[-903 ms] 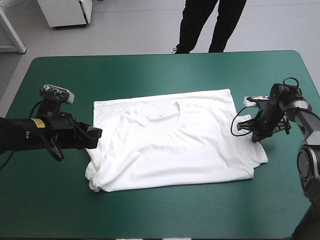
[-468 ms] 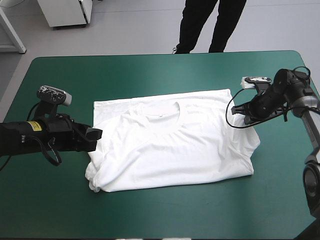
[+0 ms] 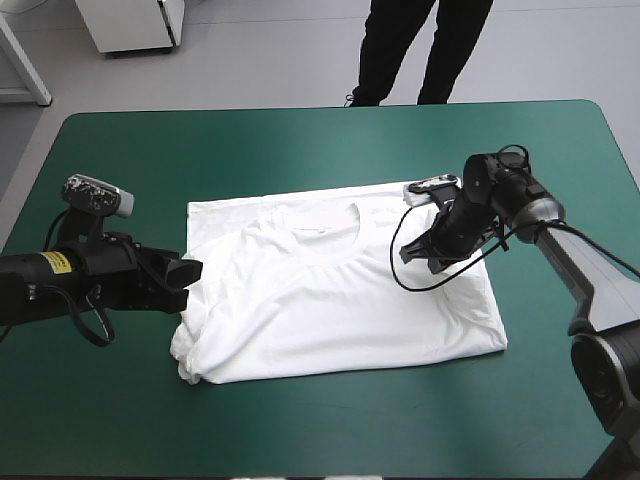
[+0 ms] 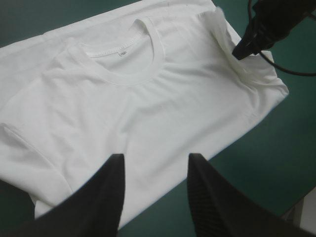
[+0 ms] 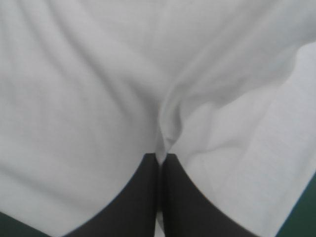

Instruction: Fold the cloth

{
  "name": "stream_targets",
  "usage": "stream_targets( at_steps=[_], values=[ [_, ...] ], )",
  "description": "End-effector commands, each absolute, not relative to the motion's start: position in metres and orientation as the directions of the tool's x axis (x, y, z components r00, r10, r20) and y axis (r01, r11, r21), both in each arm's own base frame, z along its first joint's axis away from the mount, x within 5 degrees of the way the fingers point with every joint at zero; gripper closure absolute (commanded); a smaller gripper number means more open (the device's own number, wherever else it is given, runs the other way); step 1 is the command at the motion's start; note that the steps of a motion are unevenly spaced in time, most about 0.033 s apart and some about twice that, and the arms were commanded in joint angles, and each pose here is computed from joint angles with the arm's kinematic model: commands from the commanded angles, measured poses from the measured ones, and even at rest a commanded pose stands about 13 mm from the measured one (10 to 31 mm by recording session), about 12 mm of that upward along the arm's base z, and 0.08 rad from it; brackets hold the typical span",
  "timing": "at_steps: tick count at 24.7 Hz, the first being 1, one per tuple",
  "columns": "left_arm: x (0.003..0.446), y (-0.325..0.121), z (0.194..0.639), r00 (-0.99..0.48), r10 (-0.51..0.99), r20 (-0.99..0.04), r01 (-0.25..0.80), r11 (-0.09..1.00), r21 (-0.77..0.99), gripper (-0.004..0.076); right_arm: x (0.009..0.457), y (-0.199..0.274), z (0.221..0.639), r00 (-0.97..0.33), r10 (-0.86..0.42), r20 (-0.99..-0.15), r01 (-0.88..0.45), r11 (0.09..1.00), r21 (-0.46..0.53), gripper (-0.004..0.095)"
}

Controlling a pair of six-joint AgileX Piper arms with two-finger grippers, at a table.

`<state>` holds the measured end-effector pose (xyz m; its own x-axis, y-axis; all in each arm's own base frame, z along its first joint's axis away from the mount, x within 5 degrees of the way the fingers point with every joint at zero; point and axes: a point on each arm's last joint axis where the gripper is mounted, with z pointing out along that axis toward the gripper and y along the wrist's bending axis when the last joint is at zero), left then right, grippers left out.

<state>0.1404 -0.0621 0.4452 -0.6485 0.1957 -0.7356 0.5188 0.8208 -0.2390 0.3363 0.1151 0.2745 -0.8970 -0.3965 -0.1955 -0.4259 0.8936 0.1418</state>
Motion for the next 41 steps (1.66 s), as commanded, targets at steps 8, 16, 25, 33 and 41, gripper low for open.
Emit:
stream_targets(
  at_steps=[8, 16, 25, 33, 41],
  values=[
    [0.130, -0.066, 0.457, -0.633, 0.175, -0.754, 0.553, 0.784, -0.283, 0.0438, 0.352, 0.126, 0.238, -0.900, -0.423, -0.107, -0.436, 0.887, 0.152, 0.0923],
    [0.130, -0.066, 0.457, -0.633, 0.176, -0.754, 0.551, 0.786, -0.280, 0.0441, 0.356, 0.132, 0.220, -0.903, -0.426, -0.062, -0.429, 0.879, 0.209, 0.0922],
    [0.119, -0.064, 0.462, -0.592, 0.194, -0.783, 0.575, 0.782, -0.241, 0.0440, 0.348, 0.134, 0.249, -0.898, -0.421, -0.126, -0.440, 0.863, 0.247, 0.0698],
    [0.107, -0.061, 0.466, -0.601, 0.143, -0.787, 0.542, 0.796, -0.269, 0.0440, 0.332, 0.115, 0.348, -0.839, -0.378, -0.391, -0.435, 0.898, 0.064, 0.0427],
    [0.115, -0.047, 0.442, -0.694, 0.115, -0.711, 0.374, 0.901, -0.220, 0.0440, 0.265, 0.085, 0.423, -0.748, -0.312, -0.585, -0.366, 0.930, -0.028, 0.0427]
  ],
)
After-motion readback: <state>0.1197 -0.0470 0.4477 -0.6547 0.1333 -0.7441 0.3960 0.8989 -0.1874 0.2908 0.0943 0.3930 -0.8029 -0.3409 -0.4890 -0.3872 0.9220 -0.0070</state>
